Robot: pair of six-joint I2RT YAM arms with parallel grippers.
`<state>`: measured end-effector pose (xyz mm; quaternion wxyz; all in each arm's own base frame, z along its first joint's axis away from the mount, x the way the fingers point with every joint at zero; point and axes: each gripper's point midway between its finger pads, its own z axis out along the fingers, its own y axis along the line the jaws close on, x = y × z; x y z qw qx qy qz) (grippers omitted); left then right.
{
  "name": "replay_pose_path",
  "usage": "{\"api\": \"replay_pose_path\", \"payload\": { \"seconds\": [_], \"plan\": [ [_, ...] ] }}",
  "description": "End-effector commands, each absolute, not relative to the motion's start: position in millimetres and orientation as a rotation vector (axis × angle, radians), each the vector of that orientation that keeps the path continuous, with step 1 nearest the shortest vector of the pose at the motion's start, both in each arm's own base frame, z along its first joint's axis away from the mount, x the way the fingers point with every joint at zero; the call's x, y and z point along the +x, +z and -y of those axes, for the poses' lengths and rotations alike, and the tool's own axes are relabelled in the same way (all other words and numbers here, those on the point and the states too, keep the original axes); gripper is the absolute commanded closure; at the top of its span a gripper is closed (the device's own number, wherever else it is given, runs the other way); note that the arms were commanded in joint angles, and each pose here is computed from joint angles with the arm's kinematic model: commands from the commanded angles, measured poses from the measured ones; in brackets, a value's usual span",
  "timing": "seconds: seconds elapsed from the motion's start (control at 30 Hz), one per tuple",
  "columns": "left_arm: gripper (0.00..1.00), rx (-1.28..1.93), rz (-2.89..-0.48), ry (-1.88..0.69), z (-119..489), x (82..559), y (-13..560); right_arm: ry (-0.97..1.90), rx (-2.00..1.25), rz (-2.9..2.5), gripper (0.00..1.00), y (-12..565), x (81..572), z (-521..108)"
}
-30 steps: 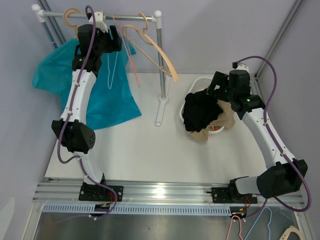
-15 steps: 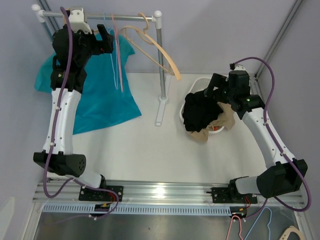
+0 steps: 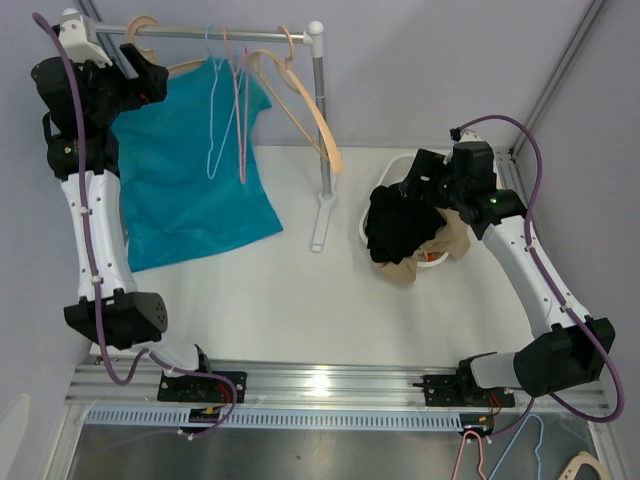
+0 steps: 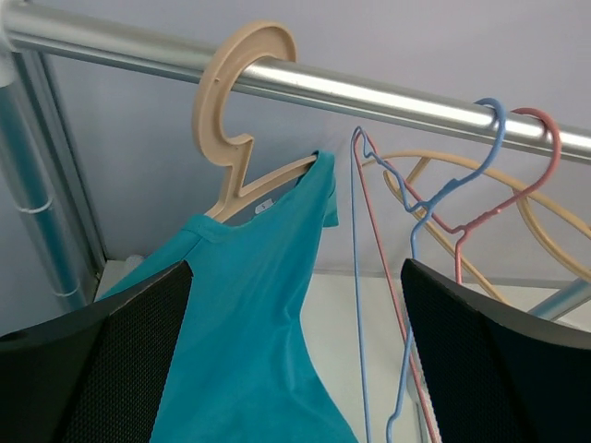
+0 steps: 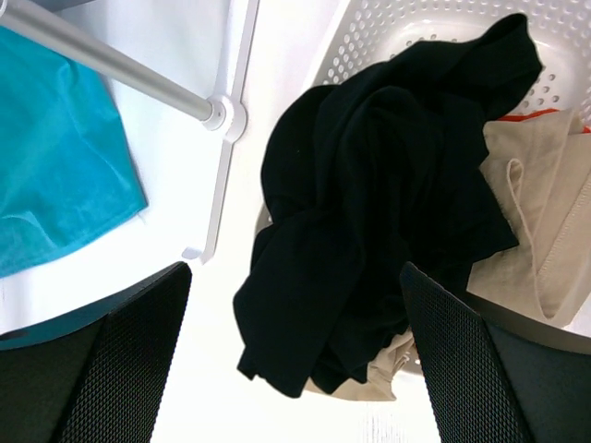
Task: Remove the t-shirt from the hanger
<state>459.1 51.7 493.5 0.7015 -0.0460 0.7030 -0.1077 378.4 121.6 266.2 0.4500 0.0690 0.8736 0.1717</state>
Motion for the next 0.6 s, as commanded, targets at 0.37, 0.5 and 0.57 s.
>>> {"api": "replay_pose_path", "payload": {
  "seconds": [0.37, 0.5, 0.57],
  "plan": [
    [0.01, -0.021, -1.52, -0.318, -53, 520, 483, 0.492, 0.13, -2.113, 0.01, 290, 376, -134],
    [0.03, 0.003, -1.461, -0.306, -54, 527, 494, 0.517, 0.122, -2.08, 0.0, 305, 369, -135],
    [0.05, 0.009, -1.444, -0.302, -56, 534, 496, 0.515, 0.121, -2.072, 0.01, 309, 367, -134]
  ]
}}
